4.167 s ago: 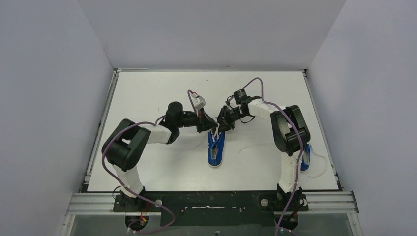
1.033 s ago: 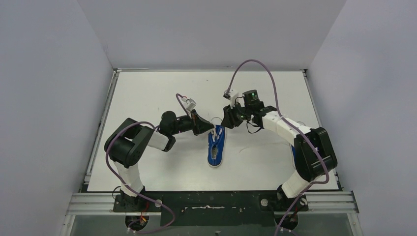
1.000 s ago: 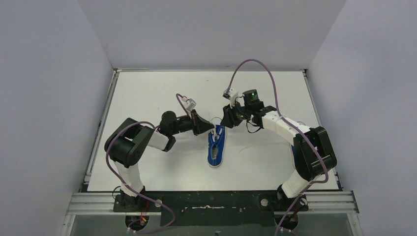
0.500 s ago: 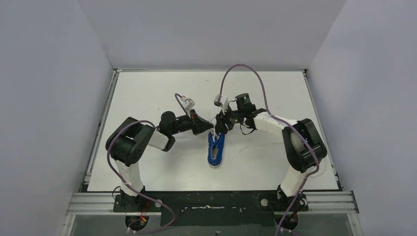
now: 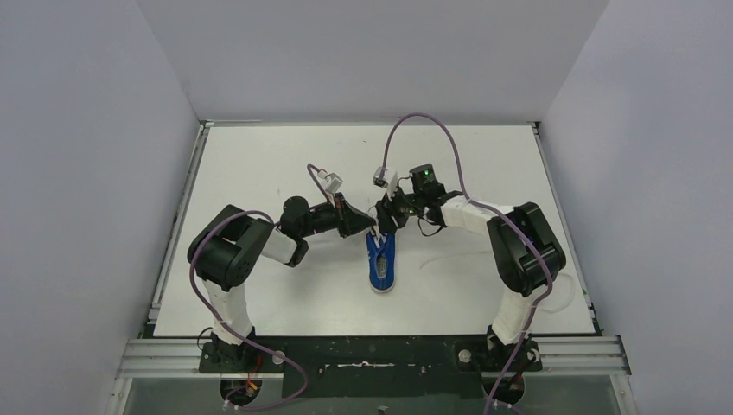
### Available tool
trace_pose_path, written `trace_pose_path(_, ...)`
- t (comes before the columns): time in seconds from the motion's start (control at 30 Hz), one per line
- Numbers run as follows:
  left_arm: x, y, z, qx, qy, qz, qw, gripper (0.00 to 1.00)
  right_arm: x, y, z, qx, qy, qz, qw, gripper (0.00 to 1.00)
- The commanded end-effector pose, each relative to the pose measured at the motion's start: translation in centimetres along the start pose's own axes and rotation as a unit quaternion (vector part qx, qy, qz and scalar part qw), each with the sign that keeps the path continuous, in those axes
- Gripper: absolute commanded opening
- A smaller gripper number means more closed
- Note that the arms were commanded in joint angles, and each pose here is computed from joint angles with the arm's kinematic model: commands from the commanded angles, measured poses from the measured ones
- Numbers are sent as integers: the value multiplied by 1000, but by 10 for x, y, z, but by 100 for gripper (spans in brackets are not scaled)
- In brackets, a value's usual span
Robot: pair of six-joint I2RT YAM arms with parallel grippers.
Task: Tie the shoes
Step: Move the shoe to the center of the board.
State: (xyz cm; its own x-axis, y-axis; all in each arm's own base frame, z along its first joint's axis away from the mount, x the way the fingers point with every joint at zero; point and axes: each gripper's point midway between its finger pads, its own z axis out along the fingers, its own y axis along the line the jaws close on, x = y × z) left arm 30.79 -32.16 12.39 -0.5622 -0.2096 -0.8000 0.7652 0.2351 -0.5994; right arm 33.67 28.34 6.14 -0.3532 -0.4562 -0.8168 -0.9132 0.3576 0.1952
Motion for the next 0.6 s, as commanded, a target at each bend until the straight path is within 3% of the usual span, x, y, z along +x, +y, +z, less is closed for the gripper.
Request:
trace_pose_path(0.0,-22,-10,4,28,-29,36,999,0,-44,-13,8,17,-62,-46,997,51)
trace_pose_path(0.17,-22,-11,4,29,-29,35,999,0,-55,-23,7,41,-82,-37,995,38)
trace_pose_path(0.27,-22,-10,3,26,-29,34,999,0,-61,-26,-3,58,-93,-25,994,10)
trace_pose_path(0.33,-22,-8,2,22,-30,33,999,0,-61,-27,-14,80,-94,-15,992,0)
trace_pose_path(0.5,-24,-6,1,22,-33,33,999,0,-48,-30,-49,140,-91,14,986,0)
trace_pose_path(0.57,-26,-8,1,27,-33,35,998,0,-45,-21,-47,105,-91,9,990,0)
